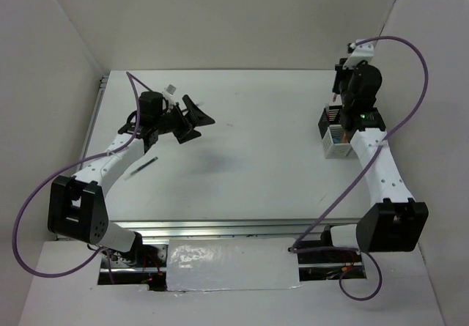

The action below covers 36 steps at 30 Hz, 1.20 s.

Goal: Sort the stationery into containers
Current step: Place the pen in the storage box.

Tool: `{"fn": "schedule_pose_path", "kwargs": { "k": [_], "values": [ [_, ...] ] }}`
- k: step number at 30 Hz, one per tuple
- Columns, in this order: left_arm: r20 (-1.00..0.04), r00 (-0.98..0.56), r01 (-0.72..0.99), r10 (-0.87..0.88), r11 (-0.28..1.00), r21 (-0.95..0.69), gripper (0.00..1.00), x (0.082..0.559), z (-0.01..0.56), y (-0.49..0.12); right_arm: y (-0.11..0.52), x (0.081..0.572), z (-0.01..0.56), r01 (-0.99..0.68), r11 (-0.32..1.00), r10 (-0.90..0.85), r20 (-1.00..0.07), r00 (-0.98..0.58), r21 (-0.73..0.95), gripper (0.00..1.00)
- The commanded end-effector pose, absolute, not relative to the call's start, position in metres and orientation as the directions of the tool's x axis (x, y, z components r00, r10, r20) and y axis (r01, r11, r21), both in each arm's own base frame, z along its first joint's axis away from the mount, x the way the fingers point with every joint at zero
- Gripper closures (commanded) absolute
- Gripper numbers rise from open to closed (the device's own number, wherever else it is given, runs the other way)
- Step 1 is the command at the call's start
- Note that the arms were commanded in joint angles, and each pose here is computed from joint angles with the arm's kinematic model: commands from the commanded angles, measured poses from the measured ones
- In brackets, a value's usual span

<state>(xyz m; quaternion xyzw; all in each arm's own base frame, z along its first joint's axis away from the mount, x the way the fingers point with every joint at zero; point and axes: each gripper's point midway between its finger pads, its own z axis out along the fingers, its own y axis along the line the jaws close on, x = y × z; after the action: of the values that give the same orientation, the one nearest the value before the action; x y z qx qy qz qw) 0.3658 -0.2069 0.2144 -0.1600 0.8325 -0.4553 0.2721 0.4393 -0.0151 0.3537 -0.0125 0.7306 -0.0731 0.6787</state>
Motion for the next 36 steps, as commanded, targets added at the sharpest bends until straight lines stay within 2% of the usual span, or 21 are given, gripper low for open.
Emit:
{"fn": "schedule_pose_path", "kwargs": {
  "k": [1,8,12,15,18,20,23,24,27,30,31,32,33,34,36],
  "values": [
    [-0.530,-0.726,0.238,-0.438,0.562,-0.792,0.01,0.374,0.245,-0.217,-0.060,0.457,0.373,0.237,0.969,0.068,-0.998,0.003,0.067,1.00],
    [-0.606,-0.708,0.294,-0.364,0.628,-0.721,0.01,0.381,0.231,-0.216,-0.102,0.488,0.335,0.343,0.933,0.141,-0.988,-0.064,0.111,1.00],
    [-0.666,-0.671,0.341,-0.326,0.662,-0.667,0.01,0.387,0.234,-0.210,-0.112,0.496,0.323,0.365,0.923,0.164,-0.983,-0.082,0.123,1.00],
    [-0.673,-0.664,0.334,-0.326,0.676,-0.657,0.01,0.395,0.233,-0.203,-0.110,0.499,0.312,0.365,0.921,0.182,-0.978,-0.103,0.133,0.99],
    [-0.687,-0.643,0.309,-0.339,0.706,-0.638,0.01,0.407,0.230,-0.191,-0.108,0.501,0.299,0.370,0.917,0.206,-0.971,-0.124,0.148,0.88],
    [-0.700,-0.624,0.291,-0.346,0.728,-0.620,0.02,0.415,0.229,-0.179,-0.110,0.501,0.288,0.382,0.912,0.218,-0.966,-0.140,0.151,0.85],
    [-0.731,-0.604,0.260,-0.319,0.788,-0.559,0.11,0.428,0.222,-0.161,-0.110,0.501,0.280,0.388,0.910,0.220,-0.963,-0.156,0.145,0.77],
    [-0.756,-0.589,0.258,-0.286,0.820,-0.511,0.12,0.434,0.219,-0.153,-0.109,0.500,0.276,0.389,0.910,0.221,-0.961,-0.164,0.143,0.72],
    [-0.780,-0.594,0.245,-0.198,0.879,-0.410,0.15,0.450,0.213,-0.136,-0.106,0.500,0.269,0.383,0.914,0.215,-0.960,-0.181,0.133,0.68],
    [-0.782,-0.610,0.260,-0.128,0.900,-0.350,0.12,0.461,0.208,-0.122,-0.104,0.499,0.262,0.380,0.917,0.211,-0.957,-0.199,0.123,0.62],
    [-0.792,-0.598,0.277,-0.122,0.896,-0.347,0.10,0.467,0.217,-0.117,-0.102,0.497,0.258,0.378,0.918,0.212,-0.952,-0.221,0.117,0.58],
    [-0.774,-0.630,0.308,-0.068,0.893,-0.328,0.07,0.467,0.202,-0.115,-0.097,0.497,0.258,0.356,0.927,0.210,-0.950,-0.231,0.118,0.51],
    [-0.766,-0.641,0.319,-0.049,0.891,-0.323,0.07,0.469,0.200,-0.112,-0.093,0.496,0.260,0.339,0.933,0.209,-0.949,-0.237,0.121,0.48],
    [-0.776,-0.630,0.333,-0.031,0.892,-0.306,0.07,0.476,0.209,-0.110,-0.089,0.493,0.255,0.326,0.938,0.210,-0.943,-0.259,0.120,0.46],
    [-0.742,-0.670,0.350,0.019,0.890,-0.292,0.15,0.481,0.185,-0.106,-0.082,0.488,0.264,0.291,0.947,0.214,-0.945,-0.248,0.138,0.44]
  ]
}}
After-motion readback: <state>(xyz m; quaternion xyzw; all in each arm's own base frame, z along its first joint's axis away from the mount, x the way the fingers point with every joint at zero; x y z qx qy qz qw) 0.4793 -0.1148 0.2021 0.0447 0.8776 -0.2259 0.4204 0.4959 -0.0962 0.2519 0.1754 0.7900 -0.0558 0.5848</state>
